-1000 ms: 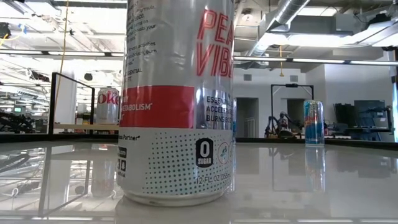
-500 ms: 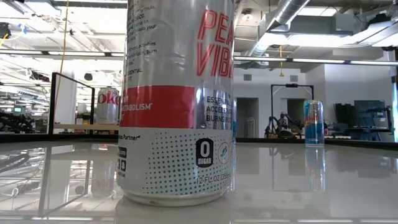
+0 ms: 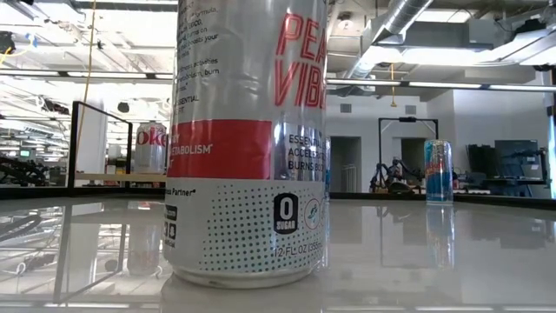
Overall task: Place canned beverage on shelf
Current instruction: Move the silver soda can to the middle of the table
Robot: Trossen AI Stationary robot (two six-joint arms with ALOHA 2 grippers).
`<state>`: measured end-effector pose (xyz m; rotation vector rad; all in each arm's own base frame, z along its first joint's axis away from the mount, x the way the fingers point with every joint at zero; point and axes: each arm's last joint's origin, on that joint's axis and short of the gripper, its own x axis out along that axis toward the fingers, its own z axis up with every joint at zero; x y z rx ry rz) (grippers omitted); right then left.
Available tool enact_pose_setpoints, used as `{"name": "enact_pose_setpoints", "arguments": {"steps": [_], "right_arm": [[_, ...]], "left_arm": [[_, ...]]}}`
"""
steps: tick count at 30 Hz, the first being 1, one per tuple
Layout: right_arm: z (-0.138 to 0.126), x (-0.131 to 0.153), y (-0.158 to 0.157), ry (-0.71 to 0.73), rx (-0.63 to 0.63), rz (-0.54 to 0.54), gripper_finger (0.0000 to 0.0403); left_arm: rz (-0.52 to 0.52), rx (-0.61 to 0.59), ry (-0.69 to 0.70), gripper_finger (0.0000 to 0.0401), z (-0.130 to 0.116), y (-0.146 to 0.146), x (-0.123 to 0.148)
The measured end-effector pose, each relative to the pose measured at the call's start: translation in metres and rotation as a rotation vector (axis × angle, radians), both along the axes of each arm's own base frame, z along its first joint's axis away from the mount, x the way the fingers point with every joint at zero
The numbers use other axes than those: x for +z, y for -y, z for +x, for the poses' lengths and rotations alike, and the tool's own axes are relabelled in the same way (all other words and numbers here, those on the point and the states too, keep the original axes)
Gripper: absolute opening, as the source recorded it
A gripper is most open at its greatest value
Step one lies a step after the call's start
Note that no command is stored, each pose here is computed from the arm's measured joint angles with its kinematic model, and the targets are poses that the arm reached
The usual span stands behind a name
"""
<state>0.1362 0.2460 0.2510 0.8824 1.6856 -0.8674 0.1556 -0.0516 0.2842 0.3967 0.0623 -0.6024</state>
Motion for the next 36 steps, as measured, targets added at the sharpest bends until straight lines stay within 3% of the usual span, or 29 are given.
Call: {"name": "enact_pose_setpoints", "arguments": {"steps": [6, 14, 19, 28, 36], "right_arm": [[0.003, -0.001, -0.002, 0.015, 0.000, 0.010, 0.0387], [0.003, -0.001, -0.001, 0.022, 0.022, 0.009, 0.0294], [0.010, -0.001, 0.006, 0.069, 0.069, -0.023, 0.0292], [0.056, 0.010, 0.040, 0.169, 0.225, -0.036, 0.0291], [0.113, 0.032, 0.098, 0.325, 0.347, -0.062, 0.0291]], "left_arm": [[0.004, 0.000, -0.010, 0.0000, 0.000, 0.000, -0.001], [0.008, 0.000, -0.024, 0.0000, 0.000, 0.000, -0.002], [0.015, -0.002, -0.017, 0.0000, 0.000, 0.000, -0.002], [0.024, 0.003, 0.008, 0.0000, 0.000, 0.000, -0.001], [0.021, 0.004, -0.003, 0.0000, 0.000, 0.000, -0.001]]}}
